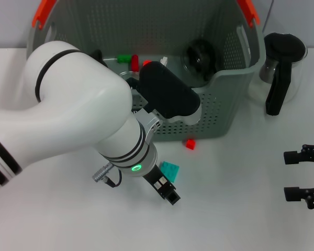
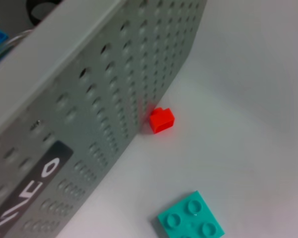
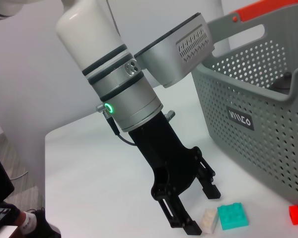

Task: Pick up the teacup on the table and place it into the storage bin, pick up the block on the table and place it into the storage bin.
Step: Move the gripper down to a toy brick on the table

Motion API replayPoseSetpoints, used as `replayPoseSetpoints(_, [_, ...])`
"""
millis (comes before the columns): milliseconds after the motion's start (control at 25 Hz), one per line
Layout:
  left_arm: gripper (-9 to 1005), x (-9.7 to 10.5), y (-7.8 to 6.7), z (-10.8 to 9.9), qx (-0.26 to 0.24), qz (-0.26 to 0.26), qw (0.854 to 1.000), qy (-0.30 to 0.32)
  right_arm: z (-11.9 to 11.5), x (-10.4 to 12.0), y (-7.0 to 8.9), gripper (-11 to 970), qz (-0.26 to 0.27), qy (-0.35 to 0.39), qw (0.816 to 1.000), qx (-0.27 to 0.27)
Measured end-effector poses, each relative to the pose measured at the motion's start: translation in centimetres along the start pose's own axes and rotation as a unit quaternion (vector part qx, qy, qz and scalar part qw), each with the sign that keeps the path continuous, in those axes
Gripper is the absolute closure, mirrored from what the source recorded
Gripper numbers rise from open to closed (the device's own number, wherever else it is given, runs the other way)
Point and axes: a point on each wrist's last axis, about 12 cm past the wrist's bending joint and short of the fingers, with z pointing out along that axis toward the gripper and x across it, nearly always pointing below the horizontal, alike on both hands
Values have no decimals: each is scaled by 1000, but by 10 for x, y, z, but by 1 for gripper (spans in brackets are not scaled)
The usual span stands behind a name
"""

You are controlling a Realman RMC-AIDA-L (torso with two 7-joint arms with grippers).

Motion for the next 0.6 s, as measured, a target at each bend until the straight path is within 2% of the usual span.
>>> replayPoseSetpoints(360, [196, 1, 0, 3, 2, -3, 1000, -1, -1, 1, 0, 18, 2, 0, 1000, 1])
replayPoseSetpoints(600, [236, 1, 0, 5, 2, -2, 1000, 0, 0, 1, 0, 18, 2, 0, 1000, 1])
